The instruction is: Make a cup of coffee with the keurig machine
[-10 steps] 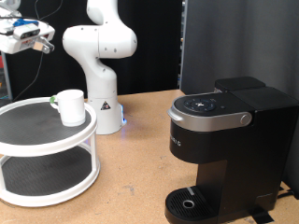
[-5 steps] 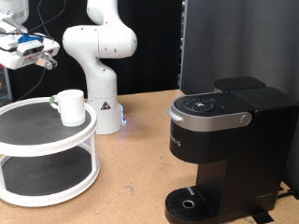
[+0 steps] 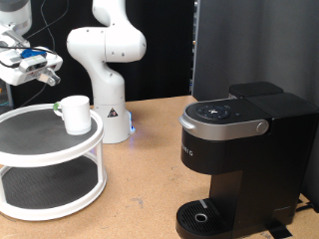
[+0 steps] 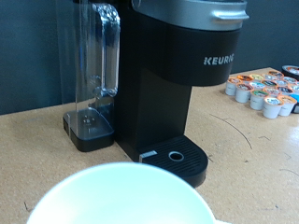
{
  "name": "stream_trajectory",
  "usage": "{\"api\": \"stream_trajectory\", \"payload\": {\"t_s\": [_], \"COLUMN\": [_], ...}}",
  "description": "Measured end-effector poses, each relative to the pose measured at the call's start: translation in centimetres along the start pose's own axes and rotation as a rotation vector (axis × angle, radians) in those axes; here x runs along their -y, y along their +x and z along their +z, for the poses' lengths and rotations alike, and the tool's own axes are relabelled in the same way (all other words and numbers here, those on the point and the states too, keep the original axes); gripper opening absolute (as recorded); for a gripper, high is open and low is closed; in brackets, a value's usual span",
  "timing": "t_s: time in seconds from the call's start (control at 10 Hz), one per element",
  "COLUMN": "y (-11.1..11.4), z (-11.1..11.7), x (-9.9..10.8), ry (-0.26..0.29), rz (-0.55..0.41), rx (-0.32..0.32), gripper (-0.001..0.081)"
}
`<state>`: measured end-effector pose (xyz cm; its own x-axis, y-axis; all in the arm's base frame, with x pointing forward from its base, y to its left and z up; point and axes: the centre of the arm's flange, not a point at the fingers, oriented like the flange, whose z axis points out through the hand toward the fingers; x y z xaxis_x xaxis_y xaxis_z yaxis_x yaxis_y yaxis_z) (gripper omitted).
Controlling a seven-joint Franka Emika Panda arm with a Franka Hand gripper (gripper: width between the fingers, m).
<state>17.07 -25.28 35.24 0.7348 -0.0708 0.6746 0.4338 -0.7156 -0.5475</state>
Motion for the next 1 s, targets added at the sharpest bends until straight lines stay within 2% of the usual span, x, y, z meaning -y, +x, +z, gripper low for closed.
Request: {"api": "stream_trajectory", "payload": {"t_s": [0.3, 0.8, 1.0], "y": [-0.8, -1.5, -1.6], "z": [0.4, 0.7, 0.8], "x": [-0.9, -1.6, -1.7], "ry": [-0.036, -0.036, -0.041], "rz": [0.005, -0.003, -0.001], "rx": [0.001, 0.002, 0.001], "gripper": [0.0001, 0.0001, 0.0029]}}
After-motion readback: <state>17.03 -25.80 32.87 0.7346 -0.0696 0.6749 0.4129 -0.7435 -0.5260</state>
